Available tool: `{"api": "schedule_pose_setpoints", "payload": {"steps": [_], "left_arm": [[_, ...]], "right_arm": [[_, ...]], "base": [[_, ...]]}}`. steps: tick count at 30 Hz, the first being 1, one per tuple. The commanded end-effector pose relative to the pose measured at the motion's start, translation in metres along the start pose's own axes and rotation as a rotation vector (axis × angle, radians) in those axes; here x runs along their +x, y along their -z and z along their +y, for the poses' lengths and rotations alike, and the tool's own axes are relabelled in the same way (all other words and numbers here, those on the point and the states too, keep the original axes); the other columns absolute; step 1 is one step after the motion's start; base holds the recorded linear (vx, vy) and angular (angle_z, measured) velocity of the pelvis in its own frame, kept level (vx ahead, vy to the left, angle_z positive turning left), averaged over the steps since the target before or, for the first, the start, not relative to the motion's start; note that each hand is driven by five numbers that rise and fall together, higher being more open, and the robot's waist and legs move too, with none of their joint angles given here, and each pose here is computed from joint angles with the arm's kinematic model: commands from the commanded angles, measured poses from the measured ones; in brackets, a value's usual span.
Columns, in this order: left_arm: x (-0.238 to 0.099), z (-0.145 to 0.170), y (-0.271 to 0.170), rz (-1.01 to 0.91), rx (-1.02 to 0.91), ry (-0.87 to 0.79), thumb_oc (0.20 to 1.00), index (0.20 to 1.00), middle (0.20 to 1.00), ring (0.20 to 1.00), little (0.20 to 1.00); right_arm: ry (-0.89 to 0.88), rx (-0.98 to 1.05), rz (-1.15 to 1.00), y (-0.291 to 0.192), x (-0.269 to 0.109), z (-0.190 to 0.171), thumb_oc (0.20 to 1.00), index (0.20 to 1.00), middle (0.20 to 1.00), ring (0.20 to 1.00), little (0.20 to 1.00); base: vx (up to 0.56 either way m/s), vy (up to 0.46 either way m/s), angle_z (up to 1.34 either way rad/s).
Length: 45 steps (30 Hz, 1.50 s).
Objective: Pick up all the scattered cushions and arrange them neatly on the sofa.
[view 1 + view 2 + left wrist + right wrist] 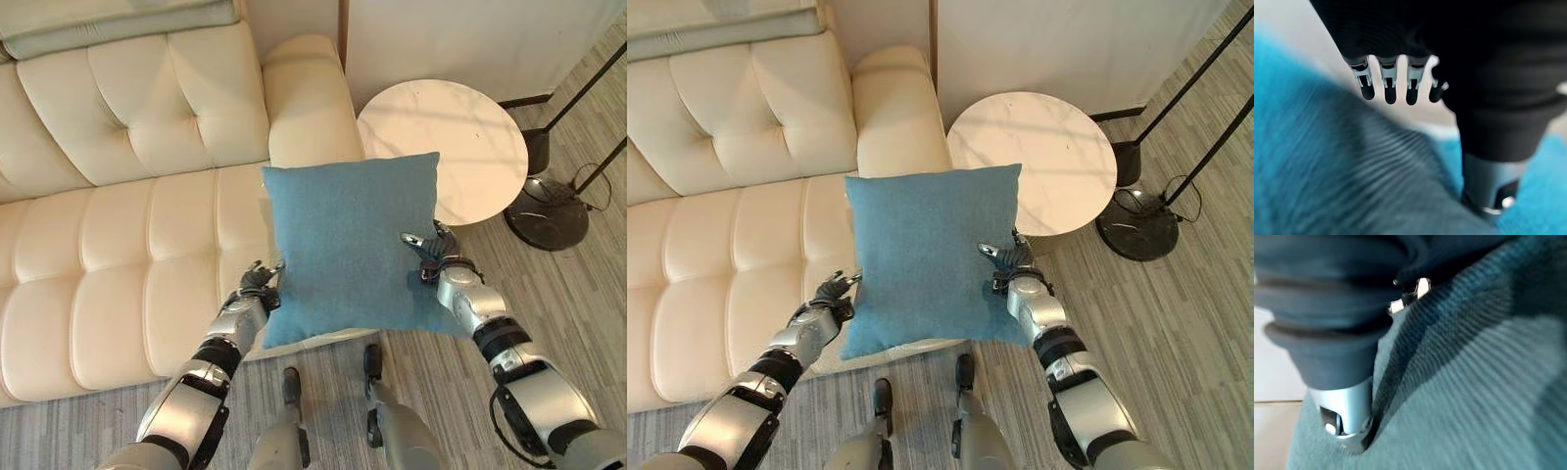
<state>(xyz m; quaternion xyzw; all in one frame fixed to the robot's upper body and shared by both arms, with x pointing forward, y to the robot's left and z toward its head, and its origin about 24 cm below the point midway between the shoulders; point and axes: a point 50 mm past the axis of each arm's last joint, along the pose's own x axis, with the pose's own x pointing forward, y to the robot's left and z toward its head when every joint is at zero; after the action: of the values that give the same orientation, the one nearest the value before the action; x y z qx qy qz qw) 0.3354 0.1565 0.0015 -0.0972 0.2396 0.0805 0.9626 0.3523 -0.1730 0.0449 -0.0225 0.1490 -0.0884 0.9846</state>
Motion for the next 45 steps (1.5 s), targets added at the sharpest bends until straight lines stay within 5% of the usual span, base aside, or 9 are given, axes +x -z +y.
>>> {"api": "schedule_pose_setpoints", "payload": {"steps": [1,6,7,8,9,10,23,36,45], "left_arm": [[-0.009,-0.065,-0.026,-0.113,0.134,0.266,1.0,1.0,1.0,1.0,1.0],[-0.031,-0.107,-0.01,-0.087,0.093,0.467,1.0,1.0,1.0,1.0,1.0],[-0.034,-0.112,-0.002,-0.059,0.072,0.491,0.696,0.696,0.696,0.696,0.696],[-0.037,-0.116,0.004,-0.037,0.048,0.514,0.222,0.222,0.222,0.222,0.222],[-0.039,-0.118,0.01,-0.014,0.001,0.524,0.2,0.2,0.2,0.2,0.2],[-0.039,-0.118,0.01,-0.014,0.001,0.524,0.2,0.2,0.2,0.2,0.2],[-0.057,-0.104,0.031,-0.042,0.086,0.569,0.2,0.2,0.2,0.2,0.2],[-0.092,0.033,0.011,-0.309,0.064,0.184,0.2,0.2,0.2,0.2,0.2],[-0.12,0.061,-0.001,-0.426,0.113,0.115,0.2,0.2,0.2,0.2,0.2]], "right_arm": [[-0.201,0.05,0.059,0.022,-0.014,0.039,1.0,1.0,1.0,1.0,1.0],[-0.243,0.121,0.081,0.034,-0.022,0.049,1.0,1.0,1.0,1.0,1.0],[-0.247,0.133,0.092,0.038,-0.023,0.05,1.0,1.0,1.0,1.0,1.0],[-0.251,0.147,0.102,0.041,-0.024,0.051,1.0,1.0,1.0,1.0,1.0],[-0.266,0.15,0.104,0.043,-0.025,0.053,0.395,0.395,0.395,0.395,0.395],[-0.266,0.15,0.104,0.043,-0.025,0.053,0.2,0.2,0.2,0.2,0.2],[-0.246,0.199,0.143,0.064,-0.036,0.043,0.2,0.2,0.2,0.2,0.2],[-0.285,0.165,-0.099,0.056,-0.092,-0.007,0.2,0.2,0.2,0.2,0.2],[-0.354,0.107,-0.282,0.026,-0.117,-0.017,0.2,0.2,0.2,0.2,0.2]], "base": [[0.0,0.009,0.04],[0.0,0.0,0.0],[0.0,0.0,0.0],[0.0,0.0,0.0],[0.0,0.0,0.0],[0.0,0.0,0.0],[0.0,0.005,0.0],[0.0,0.124,0.05],[-0.11,0.051,-0.04]]}}
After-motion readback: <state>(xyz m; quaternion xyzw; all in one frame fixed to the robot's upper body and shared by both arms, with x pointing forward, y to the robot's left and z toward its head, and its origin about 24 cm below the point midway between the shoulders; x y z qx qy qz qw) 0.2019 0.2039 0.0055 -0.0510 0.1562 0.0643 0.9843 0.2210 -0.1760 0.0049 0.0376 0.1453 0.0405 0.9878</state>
